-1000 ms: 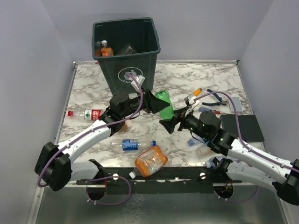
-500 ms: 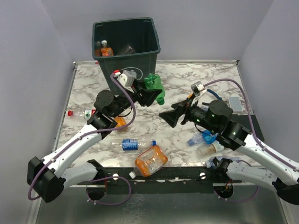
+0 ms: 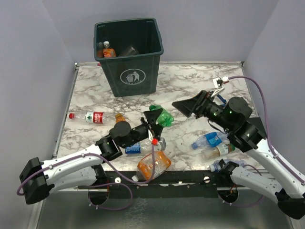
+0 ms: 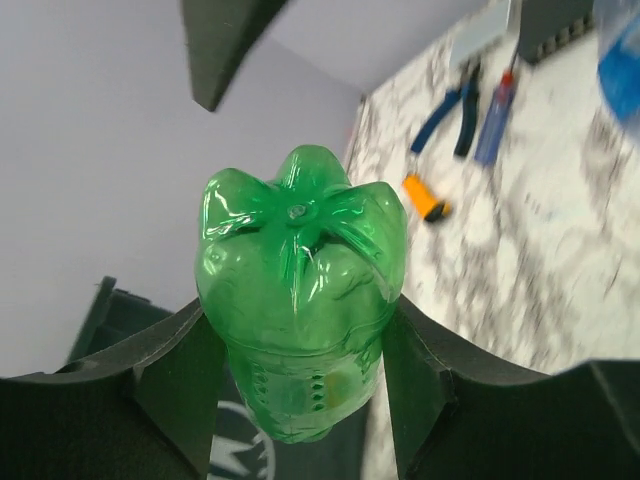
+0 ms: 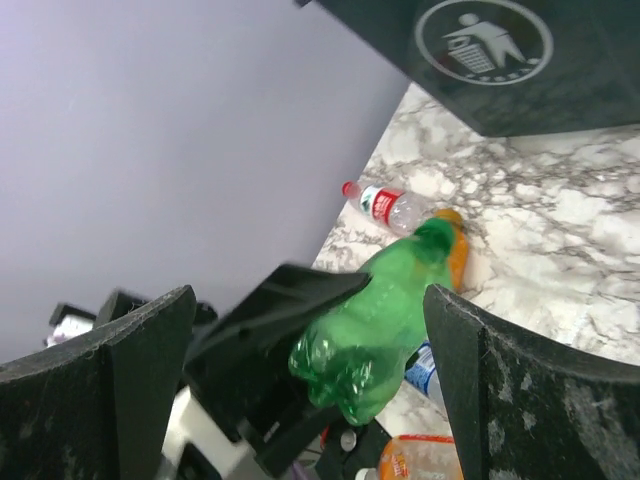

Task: Put the plastic bottles in the bin
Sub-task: Pick up the plastic bottle at the center of the board.

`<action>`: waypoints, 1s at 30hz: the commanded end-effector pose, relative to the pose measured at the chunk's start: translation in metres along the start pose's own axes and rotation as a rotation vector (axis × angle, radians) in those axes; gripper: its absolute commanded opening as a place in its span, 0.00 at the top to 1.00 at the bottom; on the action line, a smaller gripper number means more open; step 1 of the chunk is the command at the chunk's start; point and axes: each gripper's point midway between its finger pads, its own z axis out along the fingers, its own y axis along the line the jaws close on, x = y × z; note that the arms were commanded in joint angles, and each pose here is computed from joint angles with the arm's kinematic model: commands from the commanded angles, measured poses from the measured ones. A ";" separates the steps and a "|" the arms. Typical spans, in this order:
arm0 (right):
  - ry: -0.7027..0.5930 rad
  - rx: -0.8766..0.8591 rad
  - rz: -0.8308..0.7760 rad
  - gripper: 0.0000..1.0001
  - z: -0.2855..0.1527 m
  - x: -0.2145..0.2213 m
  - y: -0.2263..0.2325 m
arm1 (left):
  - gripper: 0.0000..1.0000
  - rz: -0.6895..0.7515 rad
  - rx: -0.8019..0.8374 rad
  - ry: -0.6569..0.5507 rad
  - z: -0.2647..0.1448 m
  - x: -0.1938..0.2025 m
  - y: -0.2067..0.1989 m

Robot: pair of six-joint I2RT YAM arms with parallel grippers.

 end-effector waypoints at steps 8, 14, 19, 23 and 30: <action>0.348 -0.052 0.325 0.03 0.027 0.045 -0.066 | 1.00 0.629 0.218 0.242 -0.038 0.043 -0.047; 0.458 -0.169 0.316 0.03 0.039 0.057 -0.064 | 1.00 0.705 0.353 0.192 -0.038 0.040 -0.087; 0.545 -0.205 0.340 0.03 0.048 0.073 -0.075 | 1.00 0.742 0.415 0.161 -0.029 0.030 -0.105; 0.621 -0.165 0.349 0.05 0.051 0.095 -0.092 | 1.00 0.768 0.440 0.158 -0.023 0.023 -0.105; 0.736 -0.144 0.272 0.08 0.057 0.127 -0.090 | 1.00 0.813 0.503 0.148 -0.019 0.015 -0.109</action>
